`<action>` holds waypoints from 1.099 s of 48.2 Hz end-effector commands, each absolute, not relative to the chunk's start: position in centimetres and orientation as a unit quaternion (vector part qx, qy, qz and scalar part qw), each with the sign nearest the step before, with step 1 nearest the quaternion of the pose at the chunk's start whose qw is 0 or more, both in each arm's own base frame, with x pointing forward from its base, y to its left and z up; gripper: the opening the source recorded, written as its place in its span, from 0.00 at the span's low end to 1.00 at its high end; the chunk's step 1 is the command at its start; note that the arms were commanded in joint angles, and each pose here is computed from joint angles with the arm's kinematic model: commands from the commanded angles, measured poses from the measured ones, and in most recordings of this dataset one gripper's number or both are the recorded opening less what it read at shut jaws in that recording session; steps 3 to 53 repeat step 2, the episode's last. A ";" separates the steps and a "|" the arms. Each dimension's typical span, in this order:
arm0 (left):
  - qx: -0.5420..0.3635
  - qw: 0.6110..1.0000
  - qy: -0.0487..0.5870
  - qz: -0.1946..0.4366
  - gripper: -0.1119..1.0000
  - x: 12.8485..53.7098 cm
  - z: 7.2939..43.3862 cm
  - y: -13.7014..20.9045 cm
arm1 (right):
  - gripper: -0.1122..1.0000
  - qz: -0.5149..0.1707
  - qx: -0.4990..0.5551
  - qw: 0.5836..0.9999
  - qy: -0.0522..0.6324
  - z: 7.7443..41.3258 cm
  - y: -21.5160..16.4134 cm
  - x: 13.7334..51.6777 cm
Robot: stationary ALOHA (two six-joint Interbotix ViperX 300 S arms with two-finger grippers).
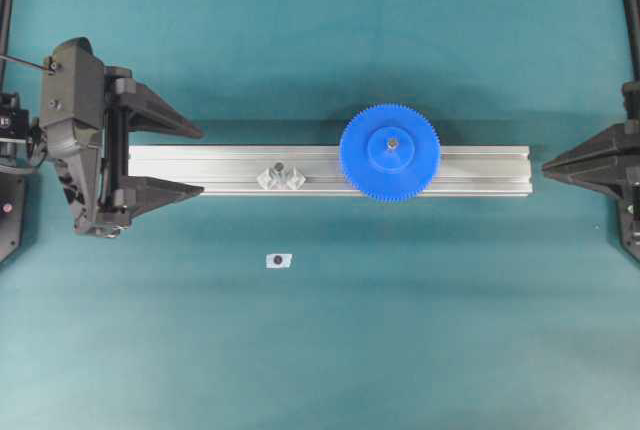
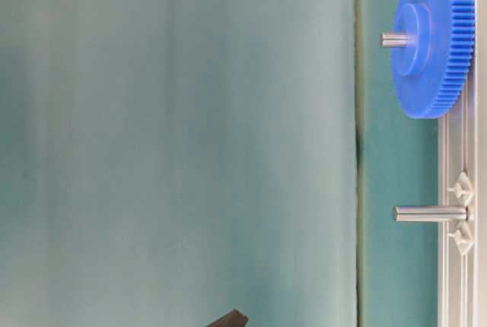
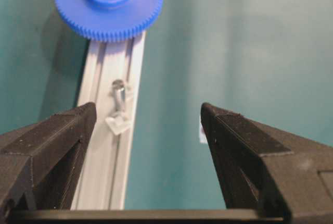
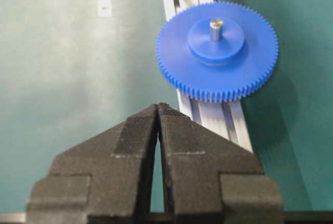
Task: Find the location of the shaft and insert the large gear.
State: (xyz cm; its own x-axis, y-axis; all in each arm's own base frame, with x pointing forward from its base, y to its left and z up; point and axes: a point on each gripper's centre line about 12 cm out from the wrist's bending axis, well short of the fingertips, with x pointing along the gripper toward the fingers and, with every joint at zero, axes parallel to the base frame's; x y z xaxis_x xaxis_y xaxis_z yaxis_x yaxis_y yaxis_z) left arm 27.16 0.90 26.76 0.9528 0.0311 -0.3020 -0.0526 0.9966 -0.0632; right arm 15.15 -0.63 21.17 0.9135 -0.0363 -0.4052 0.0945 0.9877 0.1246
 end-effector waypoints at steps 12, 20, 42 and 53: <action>-0.035 0.989 0.142 0.020 0.85 27.2 27.3 0.9 | 0.19 -0.035 0.078 0.976 0.200 21.6 -0.7 15.3; -0.035 0.989 0.142 0.020 0.85 27.2 27.3 0.9 | 0.19 -0.035 0.078 0.976 0.200 21.6 -0.7 15.3; -0.035 0.989 0.142 0.020 0.85 27.2 27.3 0.9 | 0.19 -0.035 0.078 0.976 0.200 21.6 -0.7 15.3; -0.035 0.989 0.142 0.020 0.85 27.2 27.3 0.9 | 0.19 -0.035 0.078 0.976 0.200 21.6 -0.7 15.3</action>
